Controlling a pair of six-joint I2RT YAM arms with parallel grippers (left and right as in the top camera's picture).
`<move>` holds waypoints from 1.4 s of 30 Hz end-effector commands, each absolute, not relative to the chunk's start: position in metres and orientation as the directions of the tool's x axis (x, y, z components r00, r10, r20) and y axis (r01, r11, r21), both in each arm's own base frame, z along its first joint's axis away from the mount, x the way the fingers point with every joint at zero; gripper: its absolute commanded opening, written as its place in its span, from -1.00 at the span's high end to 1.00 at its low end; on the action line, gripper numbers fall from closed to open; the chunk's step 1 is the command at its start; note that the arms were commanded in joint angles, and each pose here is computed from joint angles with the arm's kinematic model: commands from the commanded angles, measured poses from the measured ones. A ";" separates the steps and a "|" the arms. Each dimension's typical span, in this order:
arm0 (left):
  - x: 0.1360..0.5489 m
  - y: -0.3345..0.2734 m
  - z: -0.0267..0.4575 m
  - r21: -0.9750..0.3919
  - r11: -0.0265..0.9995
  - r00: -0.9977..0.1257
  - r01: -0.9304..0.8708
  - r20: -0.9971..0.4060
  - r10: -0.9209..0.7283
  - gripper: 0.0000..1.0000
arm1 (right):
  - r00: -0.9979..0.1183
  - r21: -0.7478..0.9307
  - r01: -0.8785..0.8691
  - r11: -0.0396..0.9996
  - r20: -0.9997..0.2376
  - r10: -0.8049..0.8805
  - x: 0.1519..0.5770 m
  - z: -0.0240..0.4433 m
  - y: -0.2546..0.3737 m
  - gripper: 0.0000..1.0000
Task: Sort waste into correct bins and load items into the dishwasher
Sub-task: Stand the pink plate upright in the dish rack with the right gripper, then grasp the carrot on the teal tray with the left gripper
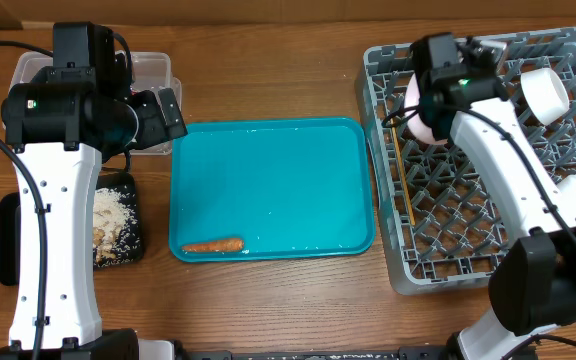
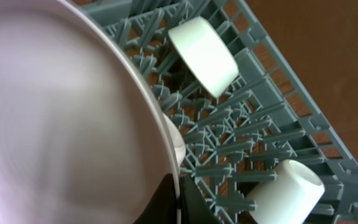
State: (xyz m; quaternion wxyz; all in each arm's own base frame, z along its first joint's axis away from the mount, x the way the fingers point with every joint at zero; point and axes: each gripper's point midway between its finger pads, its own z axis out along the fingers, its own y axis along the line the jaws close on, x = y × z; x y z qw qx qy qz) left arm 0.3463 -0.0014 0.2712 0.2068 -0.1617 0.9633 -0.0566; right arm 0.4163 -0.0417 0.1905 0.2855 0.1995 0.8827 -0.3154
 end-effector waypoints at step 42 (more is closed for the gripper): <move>0.271 -0.088 0.146 -0.190 0.712 -0.736 -0.676 0.198 -0.647 -1.00 | -0.661 0.102 0.598 0.795 -0.498 0.561 0.343 0.261 -0.088 -0.54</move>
